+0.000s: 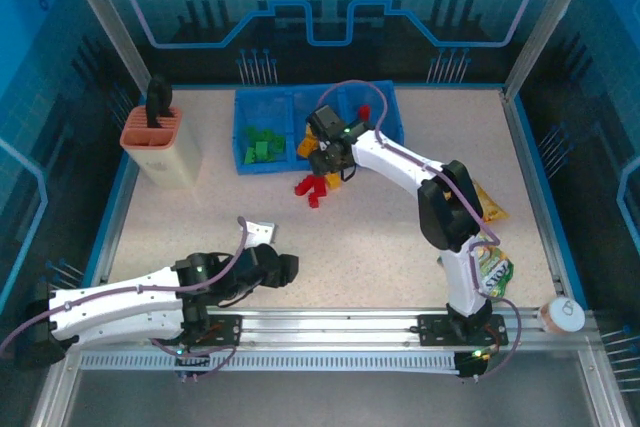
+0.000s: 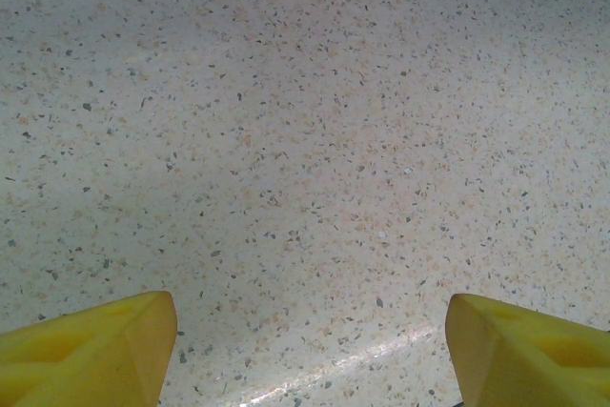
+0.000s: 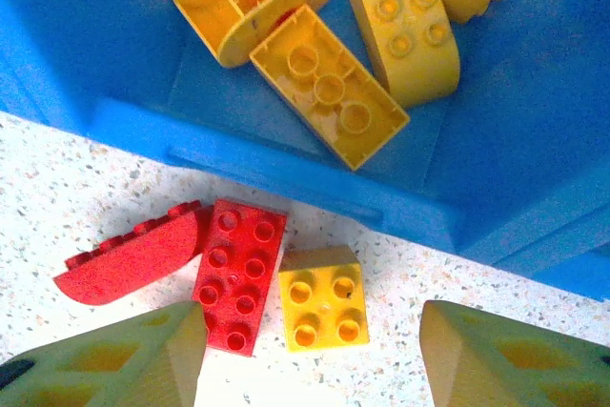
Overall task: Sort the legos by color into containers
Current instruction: Pick up the lego from the center of the table, then place the lego in the container.
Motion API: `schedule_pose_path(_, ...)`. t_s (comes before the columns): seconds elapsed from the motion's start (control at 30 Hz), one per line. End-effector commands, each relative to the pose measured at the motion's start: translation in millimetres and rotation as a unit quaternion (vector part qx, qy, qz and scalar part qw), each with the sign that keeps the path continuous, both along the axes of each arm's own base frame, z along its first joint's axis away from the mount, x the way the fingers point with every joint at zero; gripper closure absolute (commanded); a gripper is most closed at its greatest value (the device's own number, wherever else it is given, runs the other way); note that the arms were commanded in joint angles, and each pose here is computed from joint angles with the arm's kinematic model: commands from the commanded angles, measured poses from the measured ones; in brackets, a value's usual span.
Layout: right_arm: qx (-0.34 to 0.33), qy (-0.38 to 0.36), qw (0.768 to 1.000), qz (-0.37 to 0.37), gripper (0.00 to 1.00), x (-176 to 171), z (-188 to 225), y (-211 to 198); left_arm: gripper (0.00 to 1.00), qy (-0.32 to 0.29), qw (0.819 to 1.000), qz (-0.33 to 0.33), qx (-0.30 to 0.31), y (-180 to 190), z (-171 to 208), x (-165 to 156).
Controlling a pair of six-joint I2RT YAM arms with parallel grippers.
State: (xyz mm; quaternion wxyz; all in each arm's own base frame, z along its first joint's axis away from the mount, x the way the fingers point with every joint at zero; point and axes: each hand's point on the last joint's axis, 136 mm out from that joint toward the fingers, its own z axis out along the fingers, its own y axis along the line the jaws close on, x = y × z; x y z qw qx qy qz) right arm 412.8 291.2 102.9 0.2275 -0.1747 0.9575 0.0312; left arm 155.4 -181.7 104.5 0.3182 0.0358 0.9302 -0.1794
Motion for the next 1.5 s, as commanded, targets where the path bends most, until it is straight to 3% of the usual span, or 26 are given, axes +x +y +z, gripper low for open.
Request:
schedule_pose_path(0.0,-0.002,0.006,1.000,-0.007,0.38,0,-13,-3,0.24,-0.010,1.000,-0.001,-0.008,-3,8,1)
schedule_pose_path(0.63,-0.008,0.063,0.998,-0.022,0.47,-1,-69,-13,0.24,-0.010,1.000,0.001,-0.006,1,5,0)
schedule_pose_path(0.73,-0.007,0.066,0.998,-0.021,0.55,-2,-69,-12,0.24,-0.010,1.000,0.002,-0.006,1,5,0)
schedule_pose_path(0.9,0.005,0.052,0.998,-0.018,0.69,-2,-50,-8,0.24,-0.012,1.000,0.001,-0.008,0,7,1)
schedule_pose_path(1.23,0.036,-0.045,0.998,-0.017,0.68,22,50,2,0.24,-0.014,1.000,-0.004,-0.006,-5,8,3)
schedule_pose_path(1.47,0.011,-0.022,0.999,-0.042,0.66,54,35,-3,0.24,-0.013,1.000,-0.005,-0.006,-5,11,2)
